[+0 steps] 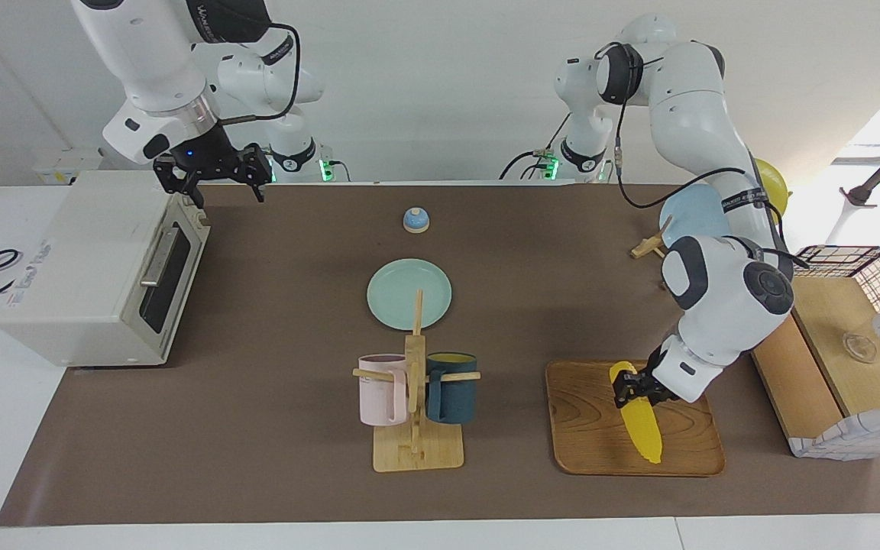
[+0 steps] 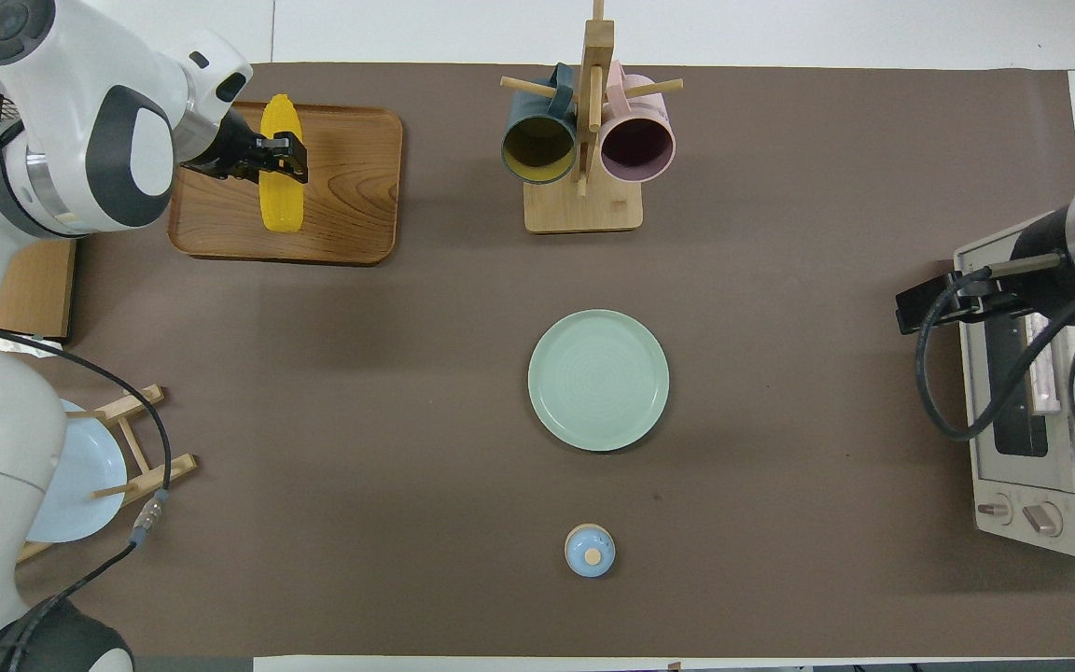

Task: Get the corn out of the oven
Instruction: 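Carry the corn with the left gripper onto the wooden tray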

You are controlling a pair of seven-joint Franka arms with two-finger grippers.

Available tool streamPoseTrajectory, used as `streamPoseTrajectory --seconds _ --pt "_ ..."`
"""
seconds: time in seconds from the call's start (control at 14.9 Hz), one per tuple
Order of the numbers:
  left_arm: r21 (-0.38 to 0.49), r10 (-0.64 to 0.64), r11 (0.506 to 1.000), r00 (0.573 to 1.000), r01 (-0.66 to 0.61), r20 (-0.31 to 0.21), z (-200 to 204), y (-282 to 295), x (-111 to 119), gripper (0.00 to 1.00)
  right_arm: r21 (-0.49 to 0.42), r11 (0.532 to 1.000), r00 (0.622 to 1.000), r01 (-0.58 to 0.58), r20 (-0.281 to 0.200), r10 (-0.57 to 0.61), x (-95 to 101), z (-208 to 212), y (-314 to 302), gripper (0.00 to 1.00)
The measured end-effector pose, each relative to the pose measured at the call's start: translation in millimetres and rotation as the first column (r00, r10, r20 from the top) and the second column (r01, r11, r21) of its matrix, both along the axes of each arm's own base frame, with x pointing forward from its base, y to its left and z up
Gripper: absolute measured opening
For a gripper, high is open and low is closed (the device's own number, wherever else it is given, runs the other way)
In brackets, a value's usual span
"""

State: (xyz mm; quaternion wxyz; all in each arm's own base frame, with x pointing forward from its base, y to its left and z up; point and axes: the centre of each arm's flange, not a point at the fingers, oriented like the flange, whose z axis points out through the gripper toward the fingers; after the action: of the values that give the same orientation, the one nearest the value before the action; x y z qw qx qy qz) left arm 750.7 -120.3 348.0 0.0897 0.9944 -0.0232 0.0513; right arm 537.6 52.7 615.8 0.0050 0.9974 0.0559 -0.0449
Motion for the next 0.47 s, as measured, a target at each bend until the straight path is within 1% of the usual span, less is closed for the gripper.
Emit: streamPoseTrajectory --seconds 0.34,0.47 --pt "0.004 0.002 1.000 1.000 -0.002 0.006 -16 -1 3 0.56 -0.026 1.000 1.000 0.000 0.001 0.000 0.6 -1 -3 1.00" --pt "0.018 -0.001 1.000 1.000 0.001 0.011 -22 0 4 0.56 -0.030 1.000 1.000 -0.001 0.002 0.001 0.6 -1 -3 1.00"
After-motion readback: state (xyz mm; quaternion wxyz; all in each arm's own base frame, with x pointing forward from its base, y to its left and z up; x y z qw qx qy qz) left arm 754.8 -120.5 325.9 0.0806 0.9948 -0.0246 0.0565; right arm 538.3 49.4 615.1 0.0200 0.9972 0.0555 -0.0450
